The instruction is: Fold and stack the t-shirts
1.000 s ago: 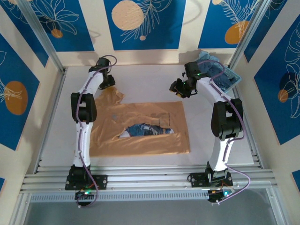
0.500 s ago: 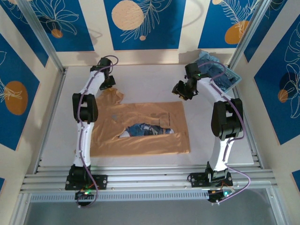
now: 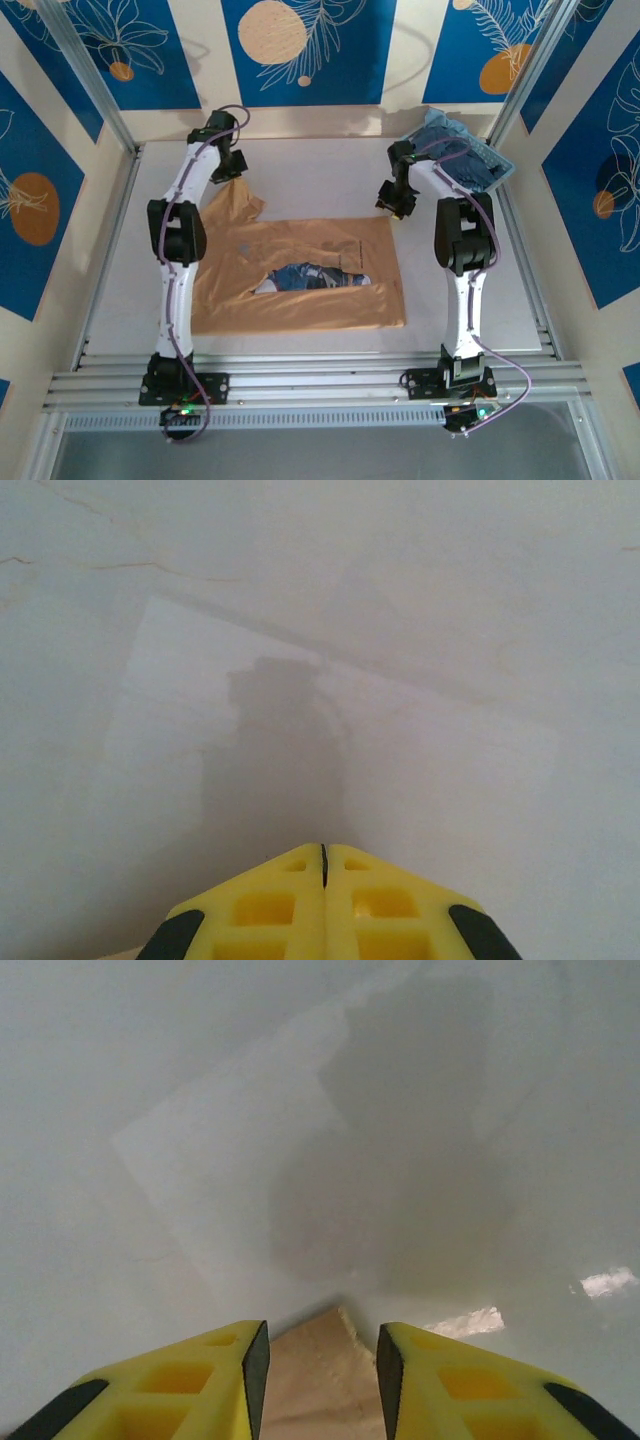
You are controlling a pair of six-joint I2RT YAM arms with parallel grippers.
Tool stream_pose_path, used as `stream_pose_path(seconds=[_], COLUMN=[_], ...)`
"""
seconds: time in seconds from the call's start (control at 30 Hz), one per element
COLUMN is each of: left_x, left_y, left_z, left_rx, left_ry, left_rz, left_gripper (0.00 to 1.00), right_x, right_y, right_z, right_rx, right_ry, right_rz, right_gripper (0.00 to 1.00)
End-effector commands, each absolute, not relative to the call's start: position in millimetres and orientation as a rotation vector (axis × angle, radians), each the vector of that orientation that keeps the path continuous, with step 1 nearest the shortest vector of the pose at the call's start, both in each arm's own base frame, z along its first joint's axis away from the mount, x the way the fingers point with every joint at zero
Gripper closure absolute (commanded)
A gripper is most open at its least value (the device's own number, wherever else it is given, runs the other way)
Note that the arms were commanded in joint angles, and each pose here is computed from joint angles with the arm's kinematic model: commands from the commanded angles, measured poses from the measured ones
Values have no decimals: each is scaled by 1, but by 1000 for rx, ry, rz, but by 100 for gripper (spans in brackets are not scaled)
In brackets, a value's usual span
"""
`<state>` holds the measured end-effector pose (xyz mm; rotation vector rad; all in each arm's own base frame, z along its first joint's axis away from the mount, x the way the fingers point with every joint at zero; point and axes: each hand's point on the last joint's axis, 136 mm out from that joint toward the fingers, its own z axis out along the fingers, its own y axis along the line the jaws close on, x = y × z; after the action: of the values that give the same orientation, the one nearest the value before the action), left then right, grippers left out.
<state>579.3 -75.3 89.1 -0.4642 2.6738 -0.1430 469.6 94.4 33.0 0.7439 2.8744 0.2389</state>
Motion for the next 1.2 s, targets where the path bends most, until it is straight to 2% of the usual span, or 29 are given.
stream_pose_path(seconds=[0.0, 0.2, 0.37, 0.5, 0.6, 0.87, 1.17], left_x=[567, 562, 557, 551, 544, 495, 411], left_y=[-84, -88, -87, -85, -82, -69, -57], left_z=[107, 105, 103, 105, 108, 120, 160], left_rx=[-471, -461, -459, -456, -472, -600, -669], left_ry=[2694, 2716, 2738, 2748, 2758, 2825, 2828], left_rz=[-208, -236, -230, -222, -225, -340, -339], left_gripper=[100, 100, 100, 100, 100, 100, 100], right_x=[472, 465, 468, 472, 472, 463, 445], right_y=[91, 96, 103, 109, 110, 110, 107], right_z=[32, 23, 22, 25, 31, 56, 87], right_rx=[741, 758, 748, 728, 705, 569, 537], right_ry=[2896, 2926, 2924, 2923, 2920, 2898, 2848], right_rz=[218, 233, 285, 332, 331, 300, 293], right_gripper=[66, 67, 75, 87, 100, 100, 100])
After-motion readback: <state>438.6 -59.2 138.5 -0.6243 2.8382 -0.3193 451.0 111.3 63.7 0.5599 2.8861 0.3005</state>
